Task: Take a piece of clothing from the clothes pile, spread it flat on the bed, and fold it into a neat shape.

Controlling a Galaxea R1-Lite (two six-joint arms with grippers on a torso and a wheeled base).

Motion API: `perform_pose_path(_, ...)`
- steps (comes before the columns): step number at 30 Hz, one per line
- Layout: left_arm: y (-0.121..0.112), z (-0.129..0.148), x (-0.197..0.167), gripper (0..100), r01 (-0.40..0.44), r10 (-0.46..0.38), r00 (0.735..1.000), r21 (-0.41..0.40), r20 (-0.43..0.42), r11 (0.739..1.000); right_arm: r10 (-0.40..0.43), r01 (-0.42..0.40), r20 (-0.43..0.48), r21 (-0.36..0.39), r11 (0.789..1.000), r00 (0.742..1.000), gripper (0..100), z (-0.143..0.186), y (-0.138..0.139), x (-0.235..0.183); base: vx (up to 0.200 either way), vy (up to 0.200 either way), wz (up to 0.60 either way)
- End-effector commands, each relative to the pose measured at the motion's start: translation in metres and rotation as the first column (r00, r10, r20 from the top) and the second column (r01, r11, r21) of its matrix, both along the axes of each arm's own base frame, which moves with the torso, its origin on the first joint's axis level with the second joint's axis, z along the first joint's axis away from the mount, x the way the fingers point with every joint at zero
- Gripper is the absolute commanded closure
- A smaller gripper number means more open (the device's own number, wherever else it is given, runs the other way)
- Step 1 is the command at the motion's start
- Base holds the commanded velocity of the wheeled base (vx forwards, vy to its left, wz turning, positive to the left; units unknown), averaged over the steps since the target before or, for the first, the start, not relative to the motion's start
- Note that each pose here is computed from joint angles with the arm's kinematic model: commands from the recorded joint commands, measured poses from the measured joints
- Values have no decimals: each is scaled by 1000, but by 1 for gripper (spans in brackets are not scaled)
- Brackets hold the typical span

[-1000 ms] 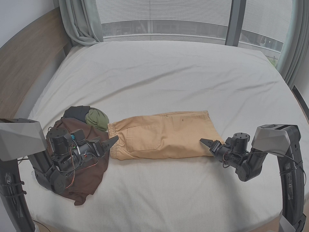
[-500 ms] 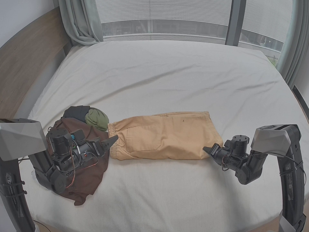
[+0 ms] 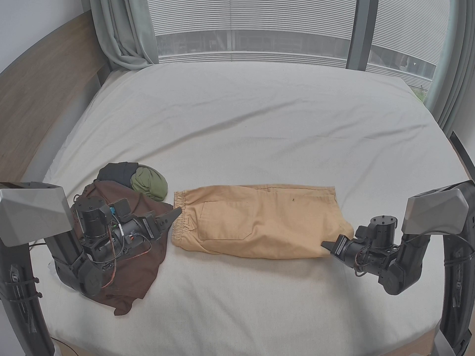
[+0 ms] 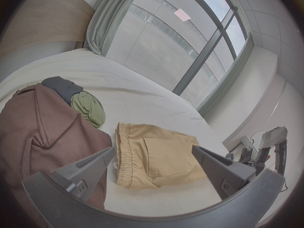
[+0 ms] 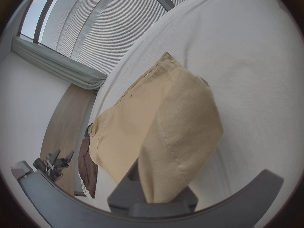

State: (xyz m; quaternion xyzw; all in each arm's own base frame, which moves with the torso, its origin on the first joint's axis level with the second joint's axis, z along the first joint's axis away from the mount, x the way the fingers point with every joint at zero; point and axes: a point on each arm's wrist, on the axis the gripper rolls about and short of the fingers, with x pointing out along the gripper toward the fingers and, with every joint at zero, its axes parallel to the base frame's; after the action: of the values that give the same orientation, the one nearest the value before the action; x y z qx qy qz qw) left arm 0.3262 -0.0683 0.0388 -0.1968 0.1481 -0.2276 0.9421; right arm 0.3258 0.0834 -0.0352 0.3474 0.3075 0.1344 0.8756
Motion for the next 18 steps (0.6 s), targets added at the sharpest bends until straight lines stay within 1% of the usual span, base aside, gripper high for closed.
perform_pose_path(1,0,-3,1,0,-1,1,1000,0,-13,1000,6,-6,-3,-42,999,1000,100,15,-11,-25,0,0,0)
perform_pose_path(6,-1,-8,1,0,4,-4,1000,3,-26,1000,10,-14,-41,-113,994,999,100,11,-24,-43,0,0,0)
perform_pose_path(7,-1,-8,1,0,4,-4,1000,3,-26,1000,10,-14,-41,-113,994,999,100,11,-24,-43,0,0,0)
perform_pose_path(9,-2,-12,1,0,5,-5,999,4,-34,1000,17,-27,-70,-152,988,997,100,8,-30,-55,0,0,0)
perform_pose_path(12,-3,-13,1,0,13,-13,999,-2,-40,1000,27,-41,-84,-169,985,996,100,7,-32,-62,0,0,0)
perform_pose_path(13,-4,-16,1,0,18,-19,998,-18,-55,1000,28,-42,-80,-174,984,996,100,6,-33,-65,0,0,0)
perform_pose_path(18,-7,-18,2,0,27,-29,998,-45,-57,999,24,-37,-76,-175,984,997,100,4,-35,-69,0,0,0)
